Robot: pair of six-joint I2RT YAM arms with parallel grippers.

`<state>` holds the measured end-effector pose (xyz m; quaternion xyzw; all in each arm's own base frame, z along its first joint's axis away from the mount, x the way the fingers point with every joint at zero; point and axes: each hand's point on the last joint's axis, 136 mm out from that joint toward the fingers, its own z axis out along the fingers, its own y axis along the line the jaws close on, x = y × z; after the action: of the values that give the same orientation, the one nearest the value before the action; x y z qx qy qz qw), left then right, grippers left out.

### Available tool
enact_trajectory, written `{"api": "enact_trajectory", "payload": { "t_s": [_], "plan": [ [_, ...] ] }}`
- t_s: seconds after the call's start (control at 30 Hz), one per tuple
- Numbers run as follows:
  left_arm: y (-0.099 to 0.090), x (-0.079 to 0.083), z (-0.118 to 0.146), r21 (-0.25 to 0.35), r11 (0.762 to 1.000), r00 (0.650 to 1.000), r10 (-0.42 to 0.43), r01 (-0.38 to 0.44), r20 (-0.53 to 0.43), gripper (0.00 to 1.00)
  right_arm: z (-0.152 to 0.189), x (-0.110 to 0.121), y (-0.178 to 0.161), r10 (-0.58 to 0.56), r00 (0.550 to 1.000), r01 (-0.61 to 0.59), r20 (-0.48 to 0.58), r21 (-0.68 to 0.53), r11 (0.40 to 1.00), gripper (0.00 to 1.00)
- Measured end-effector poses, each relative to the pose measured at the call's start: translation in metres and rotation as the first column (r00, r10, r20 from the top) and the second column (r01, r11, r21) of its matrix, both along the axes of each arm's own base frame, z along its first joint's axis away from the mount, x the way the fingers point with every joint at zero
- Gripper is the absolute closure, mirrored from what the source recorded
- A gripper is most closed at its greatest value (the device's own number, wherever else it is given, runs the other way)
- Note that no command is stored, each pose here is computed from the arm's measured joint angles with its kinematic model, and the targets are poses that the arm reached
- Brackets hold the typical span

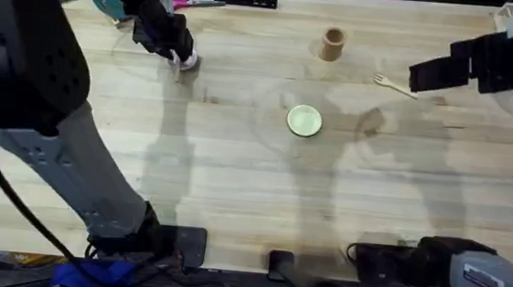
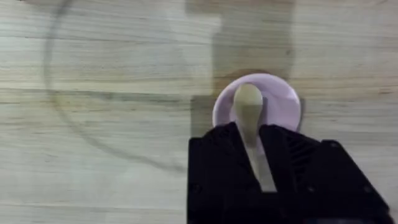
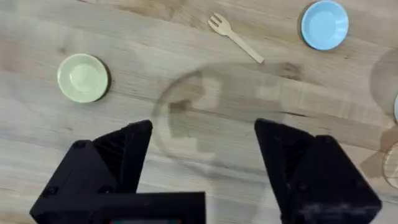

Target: Pick up a utensil and set it on the pink plate, then put the other utensil in the container.

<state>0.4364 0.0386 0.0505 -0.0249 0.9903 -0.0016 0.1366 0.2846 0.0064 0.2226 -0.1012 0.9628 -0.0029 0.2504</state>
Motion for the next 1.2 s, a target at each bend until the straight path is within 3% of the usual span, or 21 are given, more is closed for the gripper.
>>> {"api": "enact_trajectory", "payload": {
  "t_s": [0.13,0.17,0.27,0.3,0.73,0.93,1.1,1.2],
  "plan": [
    [0.0,0.0,0.0,0.0,1.0,1.0,0.0,0.0,0.0,0.636,0.0,0.0,0.0,0.0,1.0,0.0,0.0,0.0,1.0,0.003],
    [0.0,0.0,0.0,0.0,1.0,1.0,0.0,0.0,0.0,0.543,0.0,0.0,0.0,0.0,1.0,0.0,0.0,0.0,1.0,0.003],
    [0.0,0.0,0.0,0.0,1.0,1.0,0.001,-0.001,0.0,0.077,0.0,0.0,0.0,0.0,1.0,0.0,0.0,0.0,1.0,0.003],
    [0.0,0.0,0.0,-0.002,1.0,1.0,0.006,-0.006,0.0,0.029,0.0,0.0,0.0,0.0,1.0,0.0,0.0,0.0,1.0,0.003],
    [-0.001,-0.013,0.007,0.003,1.0,0.999,-0.026,0.026,-0.036,0.006,0.0,0.0,0.0,0.0,1.0,0.0,0.0,0.0,1.0,0.003],
    [-0.01,-0.029,0.072,0.003,0.993,0.991,-0.119,0.119,0.058,0.005,0.001,0.001,0.0,0.0,1.0,0.0,0.005,0.0,1.0,0.003],
    [-0.025,-0.052,0.13,-0.009,0.975,0.963,-0.218,0.222,0.161,0.005,0.002,0.003,0.0,0.0,1.0,0.0,0.014,0.0,1.0,0.003],
    [-0.036,-0.063,0.15,-0.028,0.958,0.939,-0.274,0.286,0.209,0.004,0.002,0.003,0.0,0.0,1.0,0.0,0.014,0.0,1.0,0.003]
  ]
}}
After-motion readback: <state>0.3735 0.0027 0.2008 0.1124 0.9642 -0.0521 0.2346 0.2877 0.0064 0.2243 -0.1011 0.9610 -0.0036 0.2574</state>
